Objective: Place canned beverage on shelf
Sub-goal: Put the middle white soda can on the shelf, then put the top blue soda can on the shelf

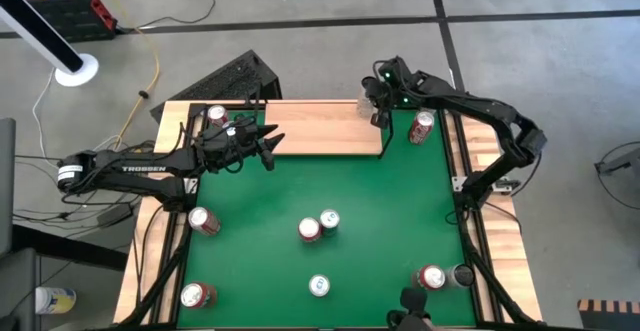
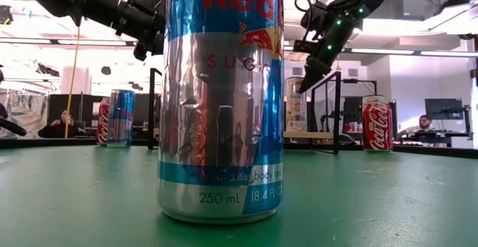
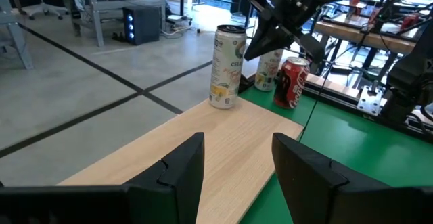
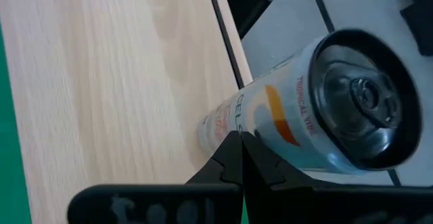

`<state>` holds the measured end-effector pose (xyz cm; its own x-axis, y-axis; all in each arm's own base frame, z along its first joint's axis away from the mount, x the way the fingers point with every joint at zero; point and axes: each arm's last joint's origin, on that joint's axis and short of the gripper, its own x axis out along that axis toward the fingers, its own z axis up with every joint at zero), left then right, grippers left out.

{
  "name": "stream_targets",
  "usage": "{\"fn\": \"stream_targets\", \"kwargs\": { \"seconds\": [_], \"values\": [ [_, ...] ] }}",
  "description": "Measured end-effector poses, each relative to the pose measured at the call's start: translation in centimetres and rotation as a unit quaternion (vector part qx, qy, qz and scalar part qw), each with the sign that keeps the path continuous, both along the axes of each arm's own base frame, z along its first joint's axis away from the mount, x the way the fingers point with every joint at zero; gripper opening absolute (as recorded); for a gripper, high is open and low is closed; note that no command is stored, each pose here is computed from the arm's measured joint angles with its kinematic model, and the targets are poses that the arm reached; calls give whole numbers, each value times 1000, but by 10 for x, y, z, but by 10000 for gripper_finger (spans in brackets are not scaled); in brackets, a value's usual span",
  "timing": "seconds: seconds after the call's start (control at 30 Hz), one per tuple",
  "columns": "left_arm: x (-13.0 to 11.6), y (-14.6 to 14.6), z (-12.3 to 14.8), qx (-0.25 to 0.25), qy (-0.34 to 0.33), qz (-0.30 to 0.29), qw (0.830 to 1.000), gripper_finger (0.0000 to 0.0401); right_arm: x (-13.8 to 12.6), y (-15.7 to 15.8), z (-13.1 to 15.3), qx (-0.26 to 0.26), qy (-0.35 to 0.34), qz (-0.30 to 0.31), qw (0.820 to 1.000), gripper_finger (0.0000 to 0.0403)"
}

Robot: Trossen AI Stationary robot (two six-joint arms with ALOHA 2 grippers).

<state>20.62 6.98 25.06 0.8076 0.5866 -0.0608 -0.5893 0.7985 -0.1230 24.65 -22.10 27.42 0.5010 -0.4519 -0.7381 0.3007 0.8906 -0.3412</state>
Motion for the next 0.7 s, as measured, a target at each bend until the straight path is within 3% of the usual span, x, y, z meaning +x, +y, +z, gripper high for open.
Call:
{"fn": "stream_targets", "kwargs": {
  "seconds": [0.13, 0.3, 0.53, 0.63, 0.7],
  "values": [
    [0, -1, 0, -1, -1, -10, 1000, 158, -2, 13, 12, -2, -4, 12, 1000, 19],
    [0, -3, 2, -12, -12, -43, 999, 158, -3, 41, 49, 16, -32, 22, 999, 19],
    [-14, -11, 25, -5, -52, -122, 991, 158, 5, 103, 99, 106, -137, 78, 982, 20],
    [-25, -13, 48, -29, -6, -113, 993, 158, 9, 131, 106, 135, -156, 93, 974, 20],
    [-35, -12, 66, -51, 71, -77, 993, 158, 12, 147, 107, 152, -159, 96, 971, 20]
  ]
}}
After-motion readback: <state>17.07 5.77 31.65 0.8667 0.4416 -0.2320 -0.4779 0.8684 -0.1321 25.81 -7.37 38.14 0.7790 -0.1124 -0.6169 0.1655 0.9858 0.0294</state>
